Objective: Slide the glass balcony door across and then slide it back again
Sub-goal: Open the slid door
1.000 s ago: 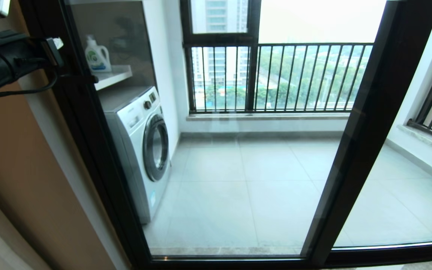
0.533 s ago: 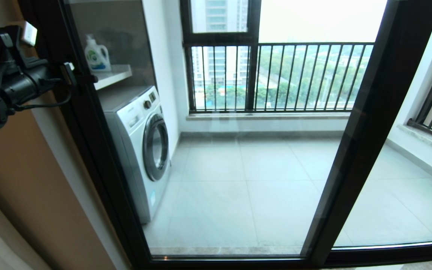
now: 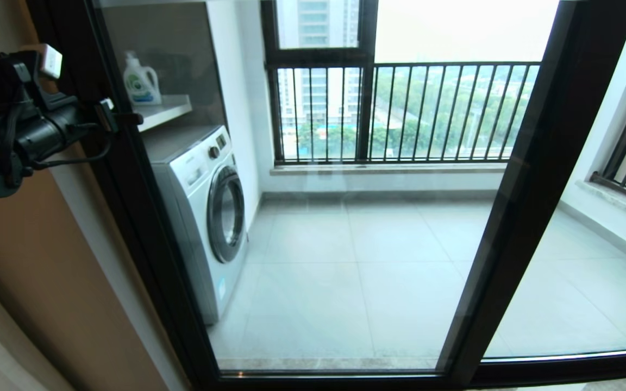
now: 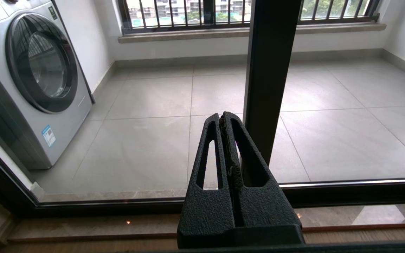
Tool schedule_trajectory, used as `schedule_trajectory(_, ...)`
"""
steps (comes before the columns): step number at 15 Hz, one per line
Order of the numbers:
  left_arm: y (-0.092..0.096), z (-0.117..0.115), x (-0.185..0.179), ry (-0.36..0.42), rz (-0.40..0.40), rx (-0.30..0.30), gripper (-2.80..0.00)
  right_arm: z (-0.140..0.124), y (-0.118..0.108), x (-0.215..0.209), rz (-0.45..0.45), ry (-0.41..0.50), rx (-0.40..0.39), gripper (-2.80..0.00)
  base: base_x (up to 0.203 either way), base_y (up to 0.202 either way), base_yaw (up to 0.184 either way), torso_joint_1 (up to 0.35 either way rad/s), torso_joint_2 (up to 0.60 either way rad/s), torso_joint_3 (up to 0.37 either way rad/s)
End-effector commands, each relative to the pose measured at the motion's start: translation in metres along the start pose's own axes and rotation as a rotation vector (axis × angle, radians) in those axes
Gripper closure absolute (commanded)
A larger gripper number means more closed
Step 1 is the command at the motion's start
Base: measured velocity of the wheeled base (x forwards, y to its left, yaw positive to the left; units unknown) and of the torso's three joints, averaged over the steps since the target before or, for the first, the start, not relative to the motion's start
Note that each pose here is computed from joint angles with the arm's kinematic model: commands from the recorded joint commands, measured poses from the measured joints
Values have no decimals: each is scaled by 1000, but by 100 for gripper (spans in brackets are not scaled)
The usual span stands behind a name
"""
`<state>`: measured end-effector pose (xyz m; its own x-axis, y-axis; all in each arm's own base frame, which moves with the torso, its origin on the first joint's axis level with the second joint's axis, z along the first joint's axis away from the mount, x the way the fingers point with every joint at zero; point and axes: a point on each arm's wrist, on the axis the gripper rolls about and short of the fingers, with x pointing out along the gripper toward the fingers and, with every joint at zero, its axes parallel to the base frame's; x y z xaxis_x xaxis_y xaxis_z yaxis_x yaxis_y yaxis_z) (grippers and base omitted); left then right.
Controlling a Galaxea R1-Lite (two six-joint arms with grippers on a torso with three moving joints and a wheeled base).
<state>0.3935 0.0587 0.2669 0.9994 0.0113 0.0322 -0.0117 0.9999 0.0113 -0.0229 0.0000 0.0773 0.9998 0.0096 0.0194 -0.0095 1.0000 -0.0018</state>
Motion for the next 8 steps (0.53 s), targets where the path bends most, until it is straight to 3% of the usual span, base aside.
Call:
schedule_trajectory(1, 1, -22, 1, 77, 2, -10, 0, -2, 0, 1, 1, 9, 0, 0, 0, 0, 0, 0, 0, 0)
schedule_trajectory(8, 9, -44, 1, 63, 22, 24, 0, -2, 0, 1, 1, 9, 0, 0, 0, 0, 0, 0, 0, 0)
